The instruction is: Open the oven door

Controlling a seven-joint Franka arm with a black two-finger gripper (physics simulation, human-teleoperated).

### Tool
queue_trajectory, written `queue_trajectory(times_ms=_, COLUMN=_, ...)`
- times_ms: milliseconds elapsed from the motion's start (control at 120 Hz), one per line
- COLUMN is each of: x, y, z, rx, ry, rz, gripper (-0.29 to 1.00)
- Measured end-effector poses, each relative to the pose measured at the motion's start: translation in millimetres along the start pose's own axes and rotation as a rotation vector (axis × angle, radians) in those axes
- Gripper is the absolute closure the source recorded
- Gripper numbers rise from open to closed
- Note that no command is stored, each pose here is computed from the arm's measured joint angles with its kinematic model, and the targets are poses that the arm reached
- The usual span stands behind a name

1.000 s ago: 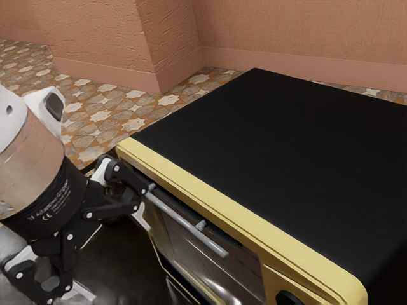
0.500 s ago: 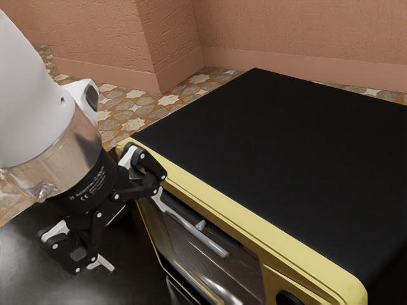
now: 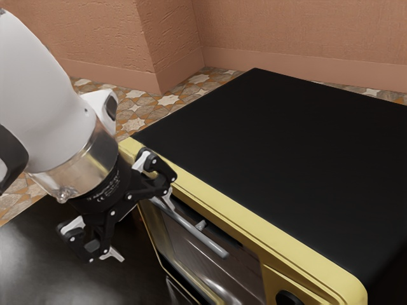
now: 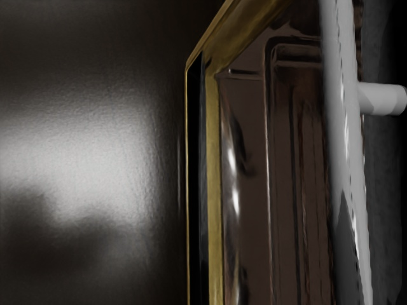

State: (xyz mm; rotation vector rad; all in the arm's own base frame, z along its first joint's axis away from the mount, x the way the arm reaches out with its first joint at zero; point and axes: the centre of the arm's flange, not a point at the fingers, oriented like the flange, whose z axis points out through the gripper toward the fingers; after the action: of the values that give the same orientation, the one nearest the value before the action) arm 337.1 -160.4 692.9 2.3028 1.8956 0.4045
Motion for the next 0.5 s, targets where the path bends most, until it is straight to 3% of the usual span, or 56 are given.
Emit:
queue_trajectory(times_ms=300, x=6, y=-1, z=14, rx=-0.009, ry=-0.004, rz=0.026, gripper=0.00)
queue_trajectory(times_ms=500, x=6, y=-45, z=12, rx=-0.060, ry=0.025, rz=-0.004, gripper=0.00)
